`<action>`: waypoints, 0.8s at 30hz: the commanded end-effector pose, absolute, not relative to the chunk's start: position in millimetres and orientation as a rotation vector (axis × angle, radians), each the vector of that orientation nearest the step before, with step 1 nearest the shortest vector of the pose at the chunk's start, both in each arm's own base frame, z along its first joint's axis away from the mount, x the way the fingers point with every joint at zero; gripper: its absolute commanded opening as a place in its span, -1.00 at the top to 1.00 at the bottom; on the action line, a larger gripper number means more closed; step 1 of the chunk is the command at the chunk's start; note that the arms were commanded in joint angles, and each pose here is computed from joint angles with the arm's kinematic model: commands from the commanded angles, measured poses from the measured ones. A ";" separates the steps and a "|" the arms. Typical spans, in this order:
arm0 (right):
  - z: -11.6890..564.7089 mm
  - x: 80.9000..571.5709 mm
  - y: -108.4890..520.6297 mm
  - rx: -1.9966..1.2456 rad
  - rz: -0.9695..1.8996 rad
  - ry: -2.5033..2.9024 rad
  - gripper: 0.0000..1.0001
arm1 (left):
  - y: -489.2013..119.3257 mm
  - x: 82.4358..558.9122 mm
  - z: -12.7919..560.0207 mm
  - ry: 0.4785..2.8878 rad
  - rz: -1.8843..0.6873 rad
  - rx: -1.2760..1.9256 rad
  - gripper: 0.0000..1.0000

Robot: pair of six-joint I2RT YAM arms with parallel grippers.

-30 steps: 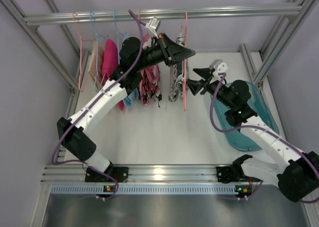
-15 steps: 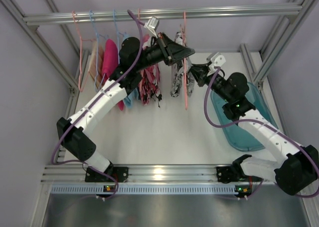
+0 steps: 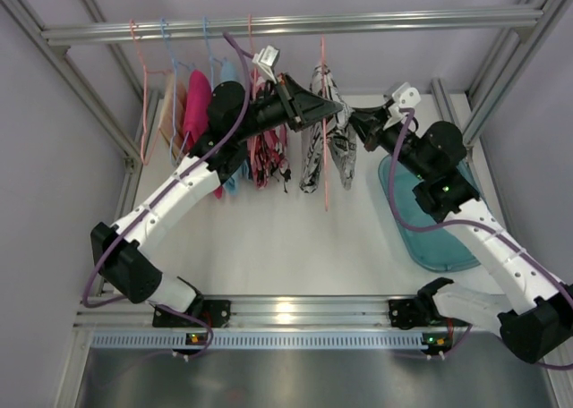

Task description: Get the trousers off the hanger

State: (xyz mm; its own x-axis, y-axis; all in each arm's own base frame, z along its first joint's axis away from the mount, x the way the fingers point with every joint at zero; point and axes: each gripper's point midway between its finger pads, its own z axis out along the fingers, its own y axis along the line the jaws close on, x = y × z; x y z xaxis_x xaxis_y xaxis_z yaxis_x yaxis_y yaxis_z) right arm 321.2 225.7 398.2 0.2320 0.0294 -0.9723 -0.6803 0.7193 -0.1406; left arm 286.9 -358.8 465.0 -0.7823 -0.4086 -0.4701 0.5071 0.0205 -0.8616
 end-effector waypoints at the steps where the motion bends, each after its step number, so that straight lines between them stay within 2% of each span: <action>1: 492.9 291.2 203.7 -0.527 0.518 1.034 1.00 | -347.6 261.6 494.5 1.499 -1.834 0.245 1.00; 24: 610.7 227.5 125.4 -0.265 0.418 0.851 1.00 | -346.3 270.6 399.9 1.689 -1.691 0.226 1.00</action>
State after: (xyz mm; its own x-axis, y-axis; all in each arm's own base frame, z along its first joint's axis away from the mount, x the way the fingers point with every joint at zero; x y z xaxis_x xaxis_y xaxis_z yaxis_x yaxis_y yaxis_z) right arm 279.6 167.4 510.6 0.3440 0.1283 -0.9301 -0.5329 0.8423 -0.0809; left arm 276.6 -353.8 387.4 -0.7803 -0.3410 -0.5242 0.5137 0.1285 -0.8483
